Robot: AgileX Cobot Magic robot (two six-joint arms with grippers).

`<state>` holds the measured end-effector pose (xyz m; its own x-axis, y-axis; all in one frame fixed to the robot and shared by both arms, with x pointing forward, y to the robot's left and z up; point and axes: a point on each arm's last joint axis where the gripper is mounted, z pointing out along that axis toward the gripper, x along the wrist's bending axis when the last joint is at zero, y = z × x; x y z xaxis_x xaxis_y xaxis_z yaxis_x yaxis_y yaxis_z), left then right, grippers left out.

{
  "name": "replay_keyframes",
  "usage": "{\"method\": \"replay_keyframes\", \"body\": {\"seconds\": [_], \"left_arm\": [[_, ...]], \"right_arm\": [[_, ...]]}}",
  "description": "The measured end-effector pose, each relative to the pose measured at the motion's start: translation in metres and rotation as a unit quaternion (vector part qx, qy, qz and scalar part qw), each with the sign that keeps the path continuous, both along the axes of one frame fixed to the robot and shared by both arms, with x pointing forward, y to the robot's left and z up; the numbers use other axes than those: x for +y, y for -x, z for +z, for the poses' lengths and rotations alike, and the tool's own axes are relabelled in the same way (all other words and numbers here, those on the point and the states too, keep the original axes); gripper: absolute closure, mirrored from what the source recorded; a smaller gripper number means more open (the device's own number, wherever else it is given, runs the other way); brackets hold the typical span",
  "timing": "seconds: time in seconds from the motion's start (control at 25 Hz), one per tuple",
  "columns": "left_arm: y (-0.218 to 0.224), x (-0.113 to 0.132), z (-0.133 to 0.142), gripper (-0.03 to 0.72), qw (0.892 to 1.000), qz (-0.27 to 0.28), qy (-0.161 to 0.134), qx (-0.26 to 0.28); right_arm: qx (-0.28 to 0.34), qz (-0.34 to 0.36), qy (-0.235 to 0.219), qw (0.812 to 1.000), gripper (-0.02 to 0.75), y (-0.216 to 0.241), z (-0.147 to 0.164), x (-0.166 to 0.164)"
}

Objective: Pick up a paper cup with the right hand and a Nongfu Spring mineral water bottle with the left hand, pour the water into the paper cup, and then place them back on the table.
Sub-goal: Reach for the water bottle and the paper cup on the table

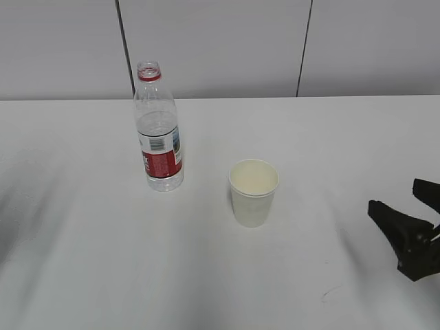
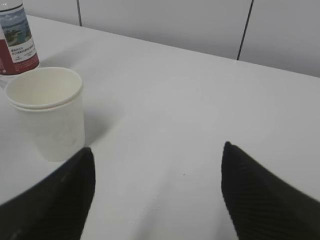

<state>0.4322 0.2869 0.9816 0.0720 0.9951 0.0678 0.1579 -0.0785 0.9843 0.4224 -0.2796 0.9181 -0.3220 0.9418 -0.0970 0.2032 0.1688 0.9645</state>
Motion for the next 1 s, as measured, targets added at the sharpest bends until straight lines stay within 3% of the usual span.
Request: {"method": "replay_keyframes", "body": {"seconds": [0.56,0.8,1.0], "left_arm": [[-0.011,-0.001,-0.006,0.284,0.999,-0.003,-0.003,-0.032],[-0.019,-0.012,-0.022,0.284,0.997,-0.065,-0.035,-0.022],[-0.027,-0.020,-0.035,0.284,0.993,-0.103,-0.039,-0.032]], "right_arm": [[0.011,0.048,0.011,0.999,0.156,0.000,-0.006,0.007],[0.011,0.080,0.016,0.997,0.156,0.002,-0.006,0.012],[0.011,0.085,0.017,0.996,0.156,0.003,-0.007,0.013]]}}
